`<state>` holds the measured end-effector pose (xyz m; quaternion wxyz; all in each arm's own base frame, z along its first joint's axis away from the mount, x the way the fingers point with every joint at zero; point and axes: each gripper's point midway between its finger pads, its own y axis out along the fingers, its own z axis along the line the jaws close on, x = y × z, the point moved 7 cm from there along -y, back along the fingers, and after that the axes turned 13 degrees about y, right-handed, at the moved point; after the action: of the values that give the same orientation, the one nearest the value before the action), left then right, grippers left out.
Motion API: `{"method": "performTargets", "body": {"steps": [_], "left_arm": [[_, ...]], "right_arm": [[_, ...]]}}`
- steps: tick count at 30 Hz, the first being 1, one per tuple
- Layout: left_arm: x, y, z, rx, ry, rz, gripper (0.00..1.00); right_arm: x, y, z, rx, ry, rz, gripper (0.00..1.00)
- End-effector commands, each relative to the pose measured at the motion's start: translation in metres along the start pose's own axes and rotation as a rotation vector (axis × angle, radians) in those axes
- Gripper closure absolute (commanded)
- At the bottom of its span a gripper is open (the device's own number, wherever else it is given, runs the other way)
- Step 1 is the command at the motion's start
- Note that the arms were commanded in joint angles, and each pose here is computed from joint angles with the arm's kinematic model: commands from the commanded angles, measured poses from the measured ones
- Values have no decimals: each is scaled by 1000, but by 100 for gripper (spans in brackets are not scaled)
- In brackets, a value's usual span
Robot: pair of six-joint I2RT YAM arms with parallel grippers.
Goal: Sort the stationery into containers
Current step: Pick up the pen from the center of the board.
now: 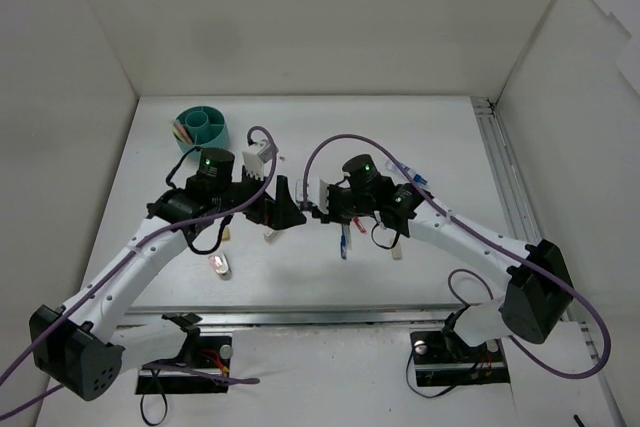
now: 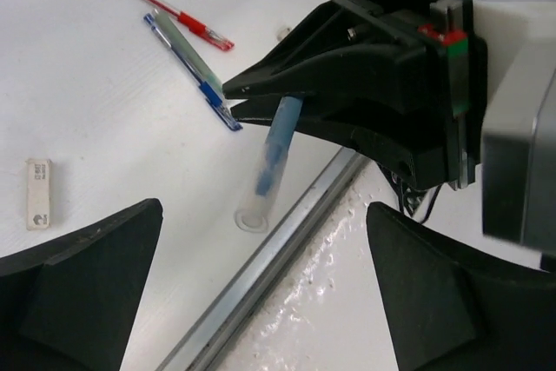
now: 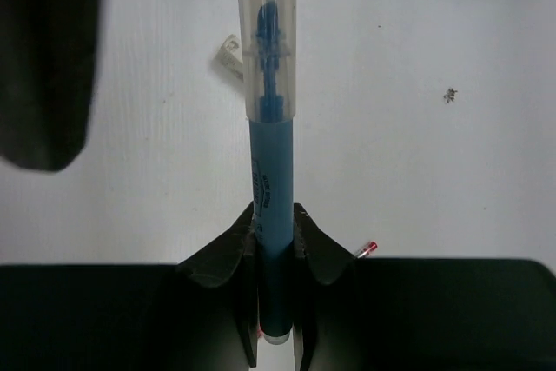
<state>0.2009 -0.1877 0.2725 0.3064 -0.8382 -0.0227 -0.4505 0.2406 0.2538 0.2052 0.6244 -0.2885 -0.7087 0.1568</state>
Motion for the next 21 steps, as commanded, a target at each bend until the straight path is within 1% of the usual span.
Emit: {"method": "performTargets", "body": {"steps": [1,2,3,4,6,7,8,9,10,11,13,15,18,21], "left_arm": [[34,-7,-5,41,92,-249,0],[35,-9,-3,83,88,-283,0],[30,-6,2,108,63,-290,0],[35,-6,3,119,67,-333,0],[35,-4,13,191,37,-378,0],[41,-5,13,203,23,-424,1],[42,-5,19,246,10,-457,3],[42,-4,21,261,-6,-480,3],[51,-6,18,244,-8,-547,3],[49,-6,21,258,-27,-570,3],[59,-10,20,247,-33,-657,2],[65,-12,23,244,-35,-711,1],[70,-10,23,226,-31,-752,0],[73,-7,20,183,-11,-755,0]], "right_arm": [[43,-11,-19,-162,133,-159,100],[44,-11,-26,-229,167,-182,100],[45,-13,-26,-256,243,-208,100],[52,-14,-29,-296,270,-262,100],[52,-15,-26,-301,346,-314,100],[59,-16,-27,-308,354,-374,100],[56,-15,-22,-295,389,-389,100],[57,-17,-21,-302,409,-409,100],[57,-17,-22,-314,421,-435,100],[58,-18,-21,-313,434,-448,100],[60,-19,-20,-302,444,-463,100],[59,-17,-19,-297,466,-464,100],[57,-13,-19,-300,492,-461,100],[55,-11,-23,-327,518,-448,100]]}}
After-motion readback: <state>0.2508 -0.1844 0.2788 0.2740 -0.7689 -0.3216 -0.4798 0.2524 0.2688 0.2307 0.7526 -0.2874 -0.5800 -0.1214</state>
